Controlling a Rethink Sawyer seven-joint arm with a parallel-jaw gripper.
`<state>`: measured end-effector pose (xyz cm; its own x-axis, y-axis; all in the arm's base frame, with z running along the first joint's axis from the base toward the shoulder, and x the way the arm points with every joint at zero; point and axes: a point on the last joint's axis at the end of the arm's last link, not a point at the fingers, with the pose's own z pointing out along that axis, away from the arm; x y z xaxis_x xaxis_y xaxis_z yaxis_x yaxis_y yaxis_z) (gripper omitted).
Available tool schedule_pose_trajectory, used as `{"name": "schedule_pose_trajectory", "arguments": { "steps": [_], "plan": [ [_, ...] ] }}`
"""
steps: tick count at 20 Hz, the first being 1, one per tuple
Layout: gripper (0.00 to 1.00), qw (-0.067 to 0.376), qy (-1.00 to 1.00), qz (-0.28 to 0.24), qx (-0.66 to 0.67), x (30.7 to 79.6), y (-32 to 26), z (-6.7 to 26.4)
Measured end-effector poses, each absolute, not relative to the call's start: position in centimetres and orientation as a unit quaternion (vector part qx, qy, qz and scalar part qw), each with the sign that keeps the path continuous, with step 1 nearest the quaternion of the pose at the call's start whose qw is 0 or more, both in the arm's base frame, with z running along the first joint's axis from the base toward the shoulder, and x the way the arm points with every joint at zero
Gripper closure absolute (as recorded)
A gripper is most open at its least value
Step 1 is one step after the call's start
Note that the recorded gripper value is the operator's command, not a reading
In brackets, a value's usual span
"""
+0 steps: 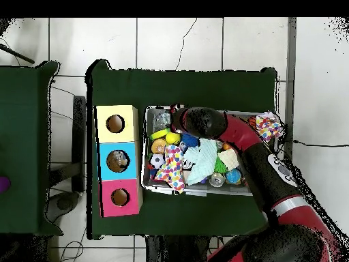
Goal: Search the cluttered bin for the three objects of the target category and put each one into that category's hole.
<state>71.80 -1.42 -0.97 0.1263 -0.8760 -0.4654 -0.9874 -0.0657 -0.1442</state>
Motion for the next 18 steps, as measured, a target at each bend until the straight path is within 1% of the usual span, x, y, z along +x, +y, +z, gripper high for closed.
{"name": "schedule_pose_trajectory", "arguments": {
  "steps": [11,18],
  "plan": [
    [0.0,0.213,0.642,0.128,-0.726,73.5,-0.5,-0.5],
    [0.0,0.213,0.643,0.129,-0.725,73.5,-0.5,-0.6]
  ]
}}
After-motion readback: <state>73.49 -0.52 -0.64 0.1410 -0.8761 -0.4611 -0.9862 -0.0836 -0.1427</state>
